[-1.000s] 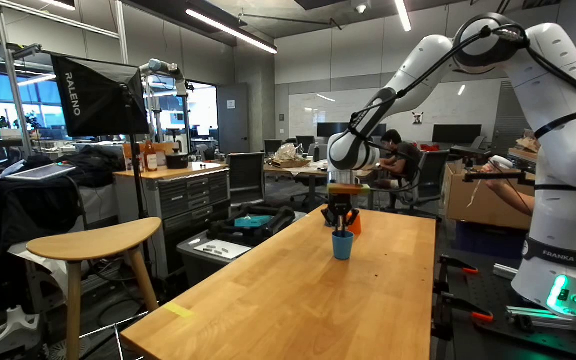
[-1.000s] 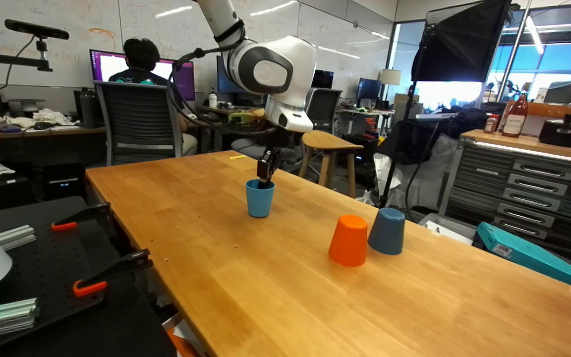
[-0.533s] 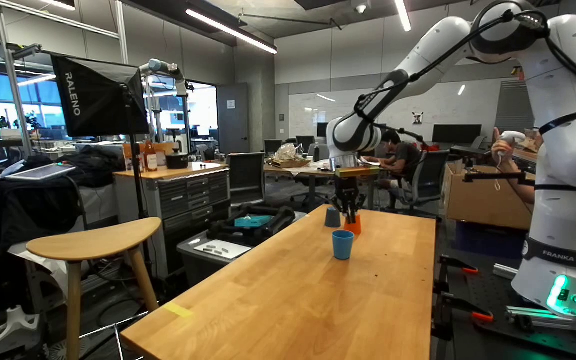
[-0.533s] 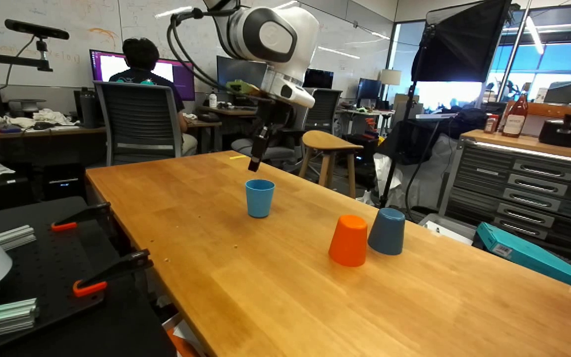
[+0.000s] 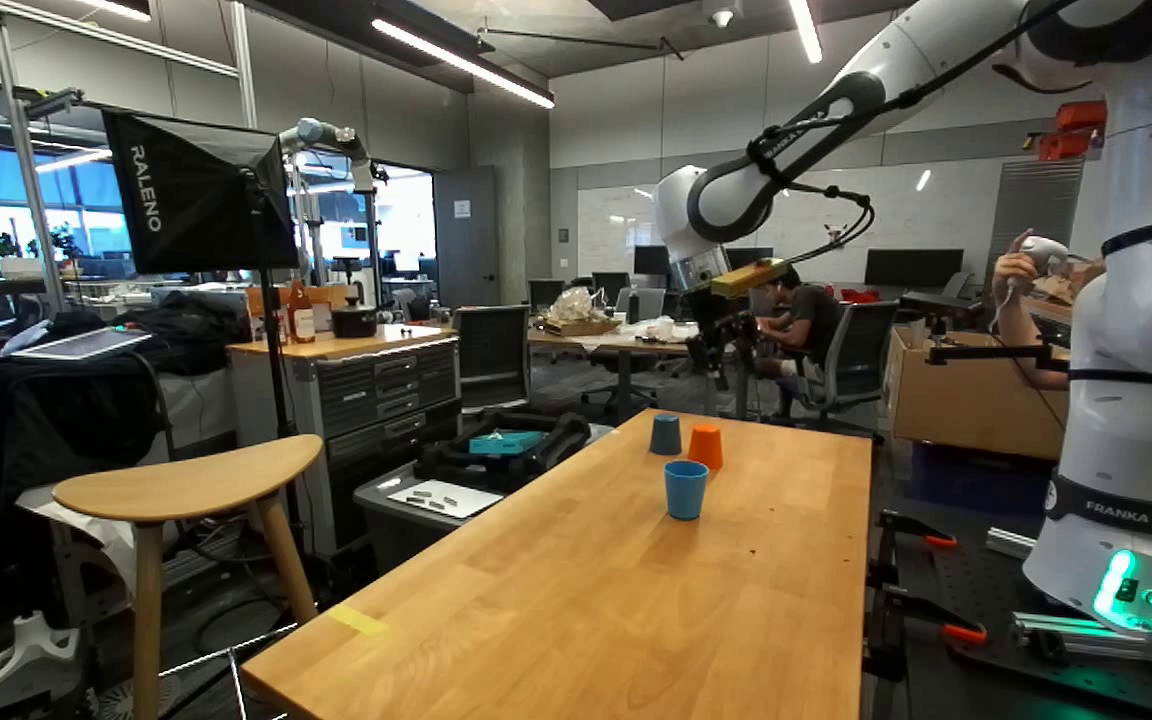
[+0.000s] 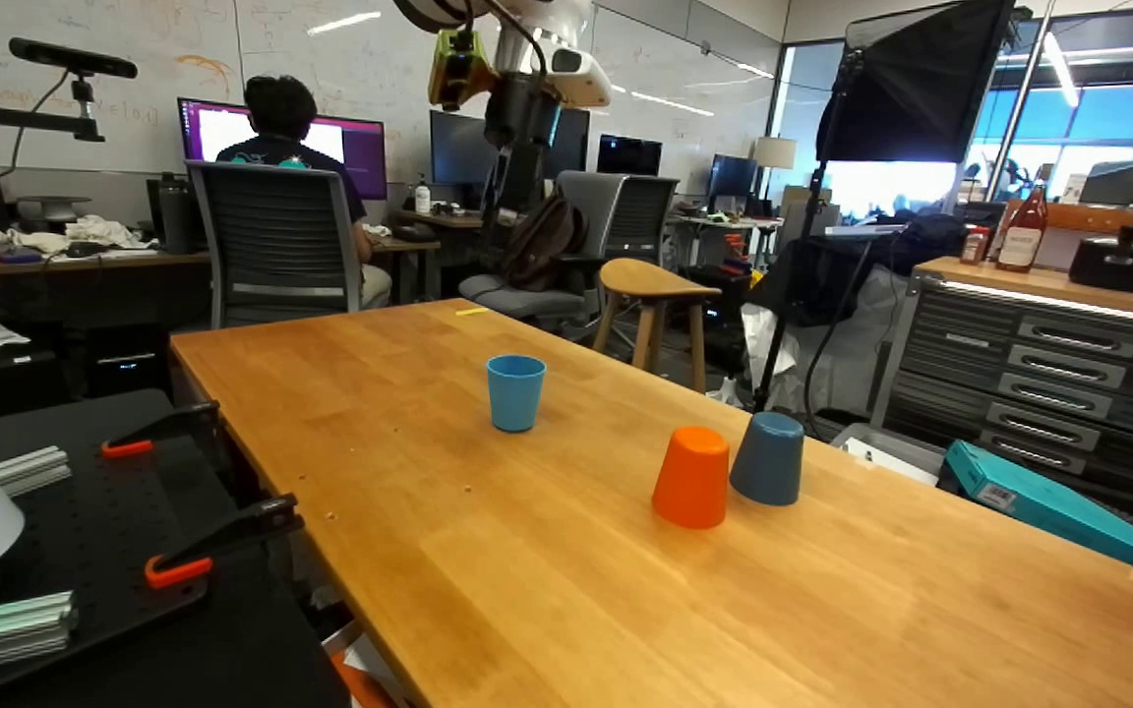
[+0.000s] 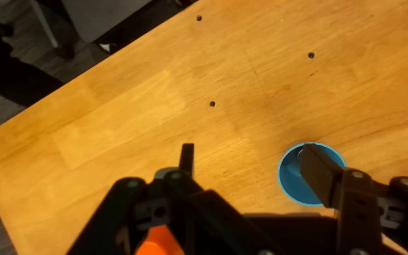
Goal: Put the silver object in the light blue cup
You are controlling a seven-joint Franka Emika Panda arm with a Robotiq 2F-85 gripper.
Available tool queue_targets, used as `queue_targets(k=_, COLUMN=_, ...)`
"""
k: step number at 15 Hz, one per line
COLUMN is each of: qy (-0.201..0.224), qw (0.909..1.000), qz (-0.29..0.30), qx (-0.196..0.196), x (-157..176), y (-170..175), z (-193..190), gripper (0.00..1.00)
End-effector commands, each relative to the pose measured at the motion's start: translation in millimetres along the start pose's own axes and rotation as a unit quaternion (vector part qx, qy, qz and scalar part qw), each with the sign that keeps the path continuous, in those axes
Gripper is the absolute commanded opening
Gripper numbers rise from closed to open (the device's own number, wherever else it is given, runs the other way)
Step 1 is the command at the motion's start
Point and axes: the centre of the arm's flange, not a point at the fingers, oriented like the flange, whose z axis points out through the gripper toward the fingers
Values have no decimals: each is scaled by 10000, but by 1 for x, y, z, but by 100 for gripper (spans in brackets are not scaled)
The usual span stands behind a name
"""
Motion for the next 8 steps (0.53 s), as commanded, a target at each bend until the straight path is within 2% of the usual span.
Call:
queue_targets(k=1, qy=448, qw=9950, qz=-766, qx=-462, x=-26, y=12, z=-33, gripper=100)
queue_targets(k=2, qy=240, qw=9987, qz=-374, qx=-264, x=-9, y=2, z=-16, gripper=93)
queue_targets(k=3, qy=333, qw=9976, qz=-499, qx=-334, x=-12, y=4, z=-23, gripper=100)
queue_targets(k=8, qy=375, qw=9966, qz=-632, qx=-372, x=-17, y=6, z=-28, gripper=100)
